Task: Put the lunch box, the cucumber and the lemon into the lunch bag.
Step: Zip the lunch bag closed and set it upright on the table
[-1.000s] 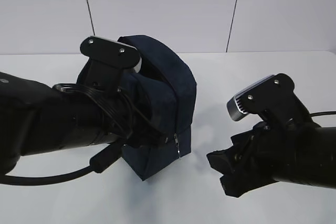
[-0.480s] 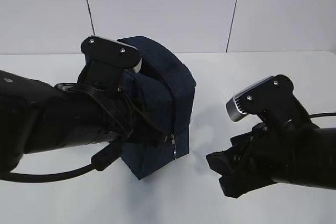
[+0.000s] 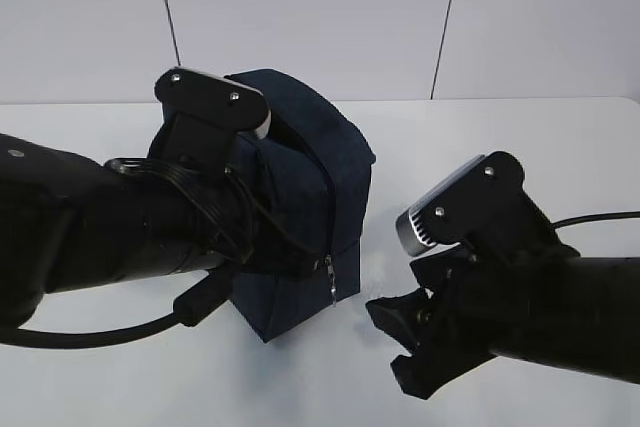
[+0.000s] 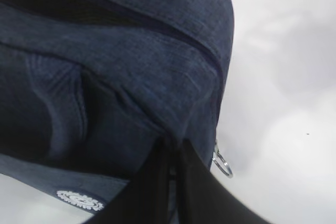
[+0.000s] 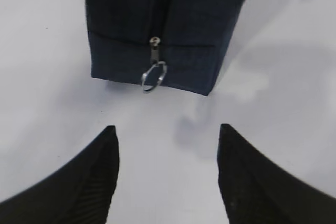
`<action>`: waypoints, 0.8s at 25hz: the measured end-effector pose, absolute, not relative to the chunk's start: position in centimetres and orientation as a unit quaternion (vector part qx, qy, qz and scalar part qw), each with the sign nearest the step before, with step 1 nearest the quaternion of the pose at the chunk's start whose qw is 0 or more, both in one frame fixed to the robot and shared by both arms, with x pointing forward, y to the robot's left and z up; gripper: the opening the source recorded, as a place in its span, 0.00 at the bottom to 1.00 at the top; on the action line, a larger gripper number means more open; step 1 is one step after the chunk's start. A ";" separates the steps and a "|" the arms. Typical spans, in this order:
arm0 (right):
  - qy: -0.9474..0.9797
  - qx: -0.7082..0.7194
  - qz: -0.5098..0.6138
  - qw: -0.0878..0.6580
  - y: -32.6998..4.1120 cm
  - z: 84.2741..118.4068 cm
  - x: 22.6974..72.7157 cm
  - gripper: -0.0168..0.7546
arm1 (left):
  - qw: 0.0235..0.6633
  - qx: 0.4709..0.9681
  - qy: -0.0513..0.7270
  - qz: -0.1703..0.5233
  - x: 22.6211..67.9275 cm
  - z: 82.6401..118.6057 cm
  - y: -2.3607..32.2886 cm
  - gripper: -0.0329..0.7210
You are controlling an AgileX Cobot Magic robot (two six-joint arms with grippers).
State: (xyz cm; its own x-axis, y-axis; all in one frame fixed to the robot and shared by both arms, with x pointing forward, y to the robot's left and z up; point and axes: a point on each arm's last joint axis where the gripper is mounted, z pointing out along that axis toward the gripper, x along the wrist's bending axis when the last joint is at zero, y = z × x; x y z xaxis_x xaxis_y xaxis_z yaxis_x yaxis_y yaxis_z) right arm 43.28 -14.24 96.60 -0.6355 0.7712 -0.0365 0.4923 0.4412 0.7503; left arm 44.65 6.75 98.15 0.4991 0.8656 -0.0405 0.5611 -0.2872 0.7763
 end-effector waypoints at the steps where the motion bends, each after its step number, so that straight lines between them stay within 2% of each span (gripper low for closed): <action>1: 0.828 0.376 0.369 0.193 -14.0 96.6 43.2 0.61 | 0.382 0.777 0.459 0.199 44.7 98.2 6.8 0.03; 11: 0.824 0.377 0.369 0.207 -11.7 93.4 43.8 0.61 | 0.382 0.777 0.459 0.199 44.7 98.2 6.8 0.03; 20: 0.794 0.418 0.387 0.211 -11.5 92.5 44.5 0.61 | 0.381 0.777 0.459 0.200 44.7 98.2 6.8 0.03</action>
State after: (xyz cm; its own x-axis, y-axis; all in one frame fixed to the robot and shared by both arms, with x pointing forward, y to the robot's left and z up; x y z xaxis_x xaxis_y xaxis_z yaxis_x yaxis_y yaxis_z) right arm 44.51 -11.50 92.55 -0.5626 0.8267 -0.0112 0.5002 0.3511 0.7916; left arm 44.66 6.77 98.15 0.4977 0.8665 -0.0391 0.5608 -0.2871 0.7766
